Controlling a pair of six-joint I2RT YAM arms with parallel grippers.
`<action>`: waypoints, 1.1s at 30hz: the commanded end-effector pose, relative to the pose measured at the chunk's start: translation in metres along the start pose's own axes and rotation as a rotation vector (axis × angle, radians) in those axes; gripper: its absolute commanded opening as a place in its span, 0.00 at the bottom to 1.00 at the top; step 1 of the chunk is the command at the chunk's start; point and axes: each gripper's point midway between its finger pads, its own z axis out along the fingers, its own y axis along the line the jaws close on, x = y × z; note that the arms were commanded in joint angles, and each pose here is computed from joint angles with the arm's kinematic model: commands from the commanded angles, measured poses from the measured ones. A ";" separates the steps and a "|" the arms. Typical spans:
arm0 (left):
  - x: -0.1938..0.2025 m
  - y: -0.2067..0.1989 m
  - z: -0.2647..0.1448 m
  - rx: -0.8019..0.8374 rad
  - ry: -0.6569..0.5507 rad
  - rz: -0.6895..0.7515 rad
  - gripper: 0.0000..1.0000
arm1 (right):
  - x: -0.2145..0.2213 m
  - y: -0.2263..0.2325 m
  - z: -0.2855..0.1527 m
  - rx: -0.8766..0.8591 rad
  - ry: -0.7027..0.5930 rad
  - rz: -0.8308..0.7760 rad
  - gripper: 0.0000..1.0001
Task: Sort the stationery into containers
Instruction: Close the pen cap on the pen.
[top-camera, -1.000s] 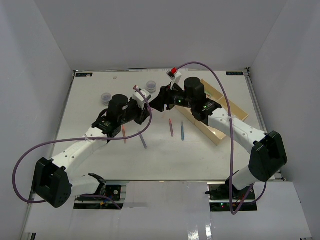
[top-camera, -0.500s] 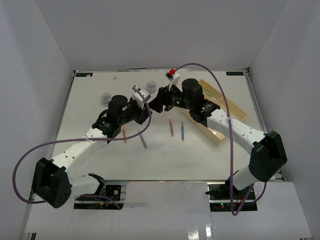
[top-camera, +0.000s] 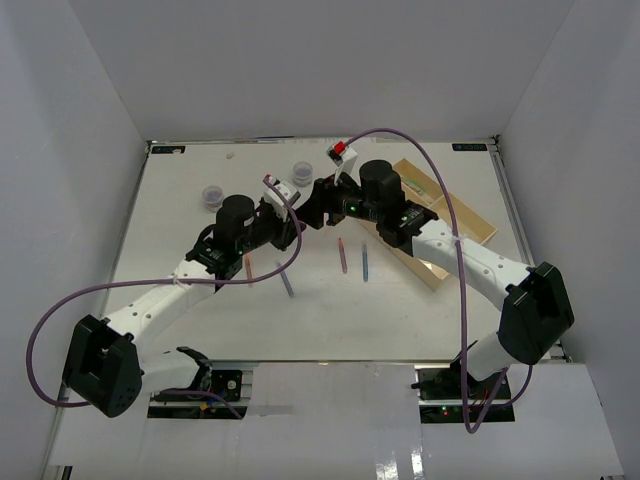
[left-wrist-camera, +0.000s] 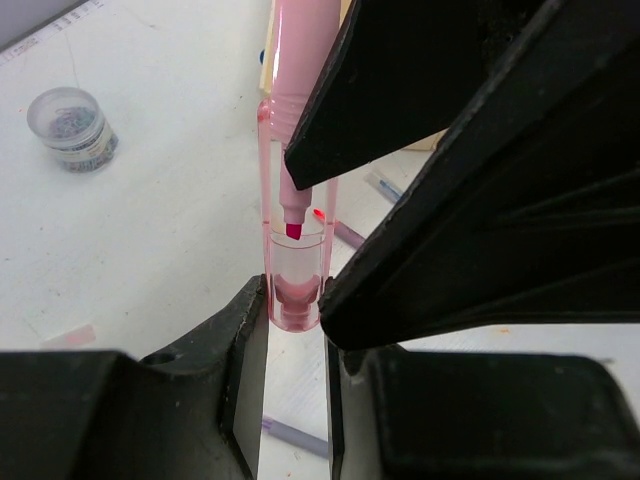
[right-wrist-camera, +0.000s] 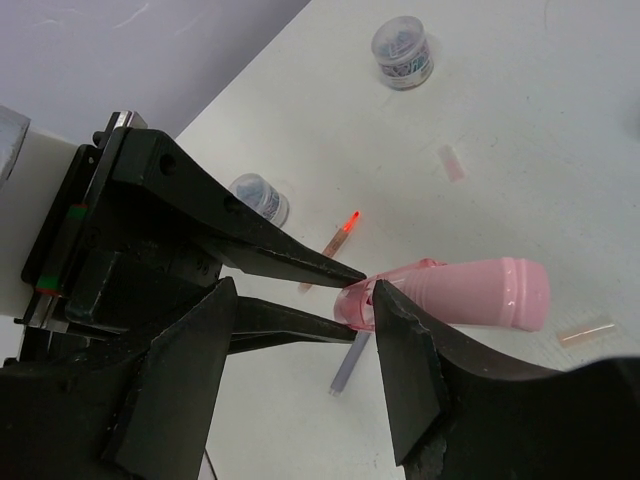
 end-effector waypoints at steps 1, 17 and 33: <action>-0.021 -0.011 -0.004 0.039 -0.088 0.011 0.12 | -0.034 0.019 -0.012 -0.014 -0.080 -0.061 0.63; -0.031 -0.013 -0.008 0.033 -0.231 0.020 0.12 | -0.045 0.037 -0.033 0.005 -0.100 -0.105 0.63; -0.050 -0.024 -0.027 0.060 -0.369 0.043 0.12 | -0.096 0.023 -0.110 0.278 -0.170 -0.222 0.70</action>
